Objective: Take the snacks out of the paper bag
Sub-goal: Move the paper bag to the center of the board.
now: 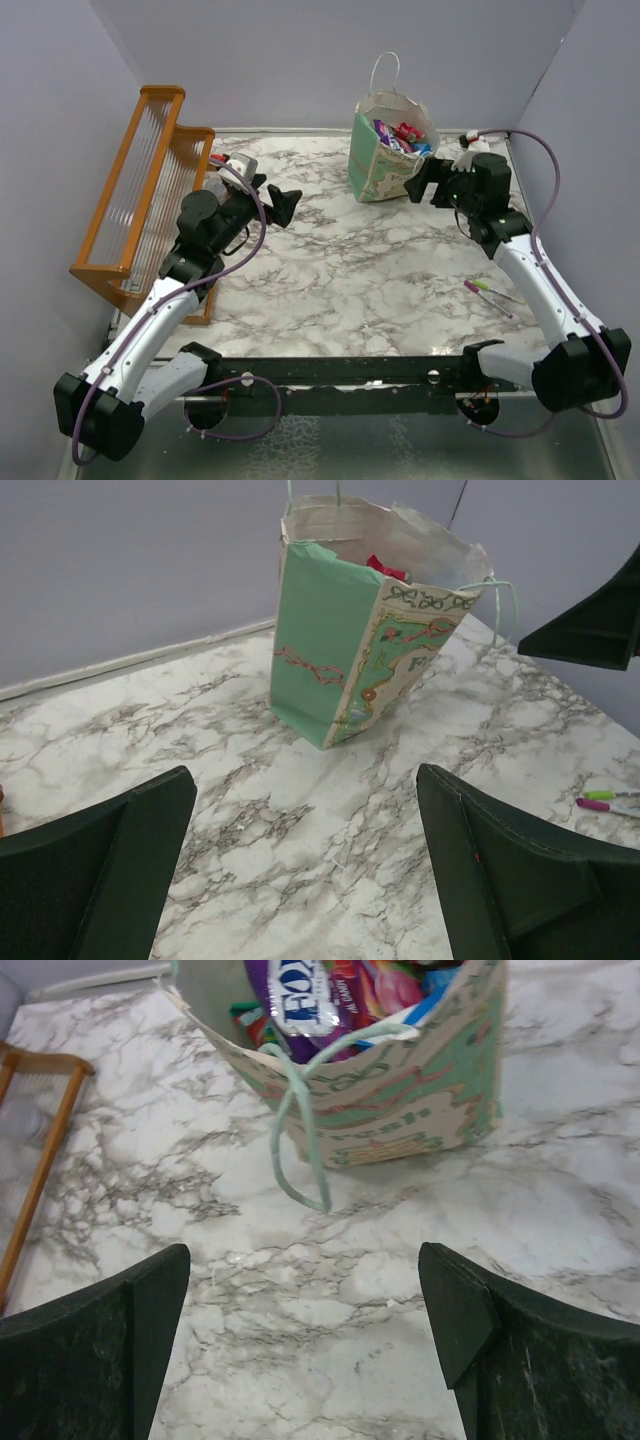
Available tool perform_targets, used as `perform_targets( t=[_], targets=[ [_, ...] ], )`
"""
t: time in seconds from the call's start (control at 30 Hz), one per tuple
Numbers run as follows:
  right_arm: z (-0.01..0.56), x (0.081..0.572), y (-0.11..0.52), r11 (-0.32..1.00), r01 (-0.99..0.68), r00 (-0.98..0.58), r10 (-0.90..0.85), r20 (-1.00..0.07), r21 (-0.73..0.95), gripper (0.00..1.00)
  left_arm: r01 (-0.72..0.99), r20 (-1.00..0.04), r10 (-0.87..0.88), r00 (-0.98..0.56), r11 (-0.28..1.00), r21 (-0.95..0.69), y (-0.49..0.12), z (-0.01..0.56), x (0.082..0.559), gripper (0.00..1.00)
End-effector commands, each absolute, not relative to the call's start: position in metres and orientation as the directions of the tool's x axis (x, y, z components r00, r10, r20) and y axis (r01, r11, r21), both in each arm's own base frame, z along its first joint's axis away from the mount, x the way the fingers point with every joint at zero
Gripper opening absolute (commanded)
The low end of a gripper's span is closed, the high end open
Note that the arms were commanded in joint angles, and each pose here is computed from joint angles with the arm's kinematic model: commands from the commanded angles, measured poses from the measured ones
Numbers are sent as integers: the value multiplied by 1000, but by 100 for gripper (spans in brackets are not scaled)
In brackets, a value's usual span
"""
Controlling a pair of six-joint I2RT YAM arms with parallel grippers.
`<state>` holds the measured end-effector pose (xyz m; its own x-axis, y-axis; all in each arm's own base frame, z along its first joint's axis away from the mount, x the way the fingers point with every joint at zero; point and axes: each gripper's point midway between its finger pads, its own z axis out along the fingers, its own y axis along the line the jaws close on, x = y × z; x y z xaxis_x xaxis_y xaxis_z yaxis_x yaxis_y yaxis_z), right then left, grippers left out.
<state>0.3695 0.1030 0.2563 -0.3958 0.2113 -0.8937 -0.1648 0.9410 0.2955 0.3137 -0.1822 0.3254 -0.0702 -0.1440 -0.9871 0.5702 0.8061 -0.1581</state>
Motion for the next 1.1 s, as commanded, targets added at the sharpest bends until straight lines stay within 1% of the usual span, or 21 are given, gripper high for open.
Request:
perform_targets(
  t=[0.0,0.1,0.13,0.17,0.23,0.33,0.5,0.57,0.73,0.77,0.8,1.07],
  targets=[
    [273,378,138,870,-323,-451,204,-869,372,95,639,-989,-143,-35,758,-133,-197,333,308,95],
    [274,391,140,871,-331,-449,192,-873,362,89,649,-990,-134,-50,748,-134,-202,330,308,95],
    [271,396,138,880,-313,-458,190,-868,357,84,652,-990,-130,-54,746,-134,-203,329,308,95],
    [269,401,136,889,-299,-465,181,-867,346,74,655,-990,-127,-58,744,-134,-204,329,308,95],
    [265,409,131,907,-279,-475,155,-866,315,63,659,-991,-120,-61,741,-130,-206,327,308,94],
    [263,416,125,925,-256,-470,135,-872,281,51,659,-991,-116,-61,741,-127,-207,326,309,94],
    [267,413,133,906,-312,-467,115,-877,285,33,655,-992,-111,-65,745,-127,-207,324,310,94],
    [267,409,135,901,-323,-476,110,-873,290,21,653,-992,-108,-70,747,-128,-206,323,310,93],
    [271,394,146,865,-389,-487,99,-868,317,4,651,-991,-113,-74,747,-133,-207,324,310,93],
    [272,391,148,858,-403,-490,94,-867,320,2,652,-991,-114,-73,746,-134,-207,325,310,93],
    [273,389,149,852,-414,-492,87,-866,321,1,653,-991,-114,-75,745,-135,-207,325,309,93],
    [280,355,170,783,-519,-538,13,-843,343,1,652,-990,-128,-59,746,-135,-205,334,304,93]
  ],
)
